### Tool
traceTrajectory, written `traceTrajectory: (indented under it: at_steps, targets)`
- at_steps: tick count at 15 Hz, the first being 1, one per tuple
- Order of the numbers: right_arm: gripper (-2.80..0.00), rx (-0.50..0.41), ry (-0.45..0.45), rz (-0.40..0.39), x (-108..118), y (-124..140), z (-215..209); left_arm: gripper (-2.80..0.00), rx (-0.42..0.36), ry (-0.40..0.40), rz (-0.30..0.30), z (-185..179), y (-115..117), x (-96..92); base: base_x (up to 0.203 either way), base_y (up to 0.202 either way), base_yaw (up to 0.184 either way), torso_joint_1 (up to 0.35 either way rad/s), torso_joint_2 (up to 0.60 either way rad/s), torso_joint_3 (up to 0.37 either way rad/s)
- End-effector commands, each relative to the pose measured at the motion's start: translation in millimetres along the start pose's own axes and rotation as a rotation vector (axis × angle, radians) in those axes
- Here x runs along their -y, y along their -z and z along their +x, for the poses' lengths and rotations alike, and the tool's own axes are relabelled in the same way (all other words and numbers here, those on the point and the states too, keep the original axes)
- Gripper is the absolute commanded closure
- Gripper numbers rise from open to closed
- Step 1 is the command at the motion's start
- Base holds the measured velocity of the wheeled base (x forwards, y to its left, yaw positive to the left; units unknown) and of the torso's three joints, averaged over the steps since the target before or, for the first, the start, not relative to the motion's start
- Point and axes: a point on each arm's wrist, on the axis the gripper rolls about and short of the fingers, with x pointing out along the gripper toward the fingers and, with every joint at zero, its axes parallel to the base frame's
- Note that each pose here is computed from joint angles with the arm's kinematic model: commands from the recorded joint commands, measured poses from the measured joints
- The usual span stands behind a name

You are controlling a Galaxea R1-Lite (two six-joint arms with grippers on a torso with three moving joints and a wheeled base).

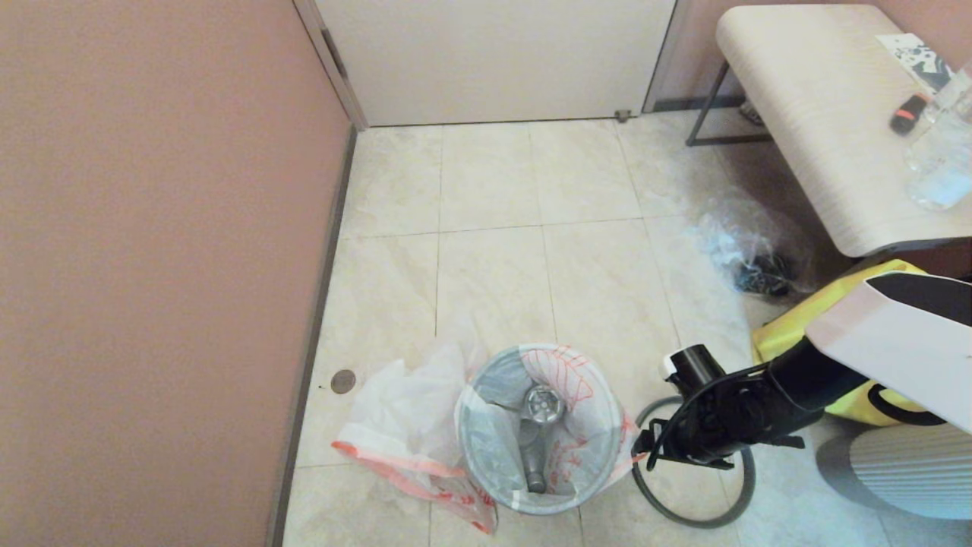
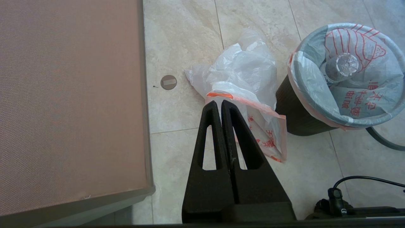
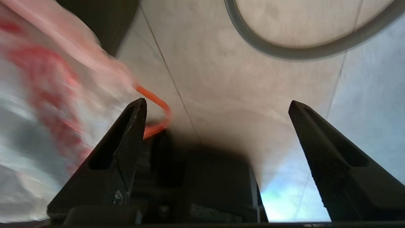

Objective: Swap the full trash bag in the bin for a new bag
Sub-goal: Place the trash bag on the floor

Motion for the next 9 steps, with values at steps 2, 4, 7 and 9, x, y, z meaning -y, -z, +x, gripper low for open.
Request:
traceTrajectory:
  at_steps: [2,4,7,9]
  targets:
    - [-2.8,-0.013,0.015,0.009,4.3,2.1,5.7,0.0,-0.001,0.0,0.0,0.0,-0.1,0.0,0.0,0.0,0.0,0.0,0.0,0.0]
    - [-2.8,-0.01,0.02,0.02,6.8,-1.9,11.4,0.0,-0.001,0.0,0.0,0.1,-0.1,0.0,0.0,0.0,0.0,0.0,0.0,0.0]
    - [0.0,0.006,0.013,0.021,4.8,-7.4,12.7,0.0,-0.002,0.0,0.0,0.1,0.0,0.0,0.0,0.0,0.0,0.0,0.0,0.0]
    - [0.0,0.019,0.003,0.019,0.8,-11.8,13.5,0.0,-0.001,0.0,0.0,0.1,-0.1,0.0,0.0,0.0,0.0,0.0,0.0,0.0]
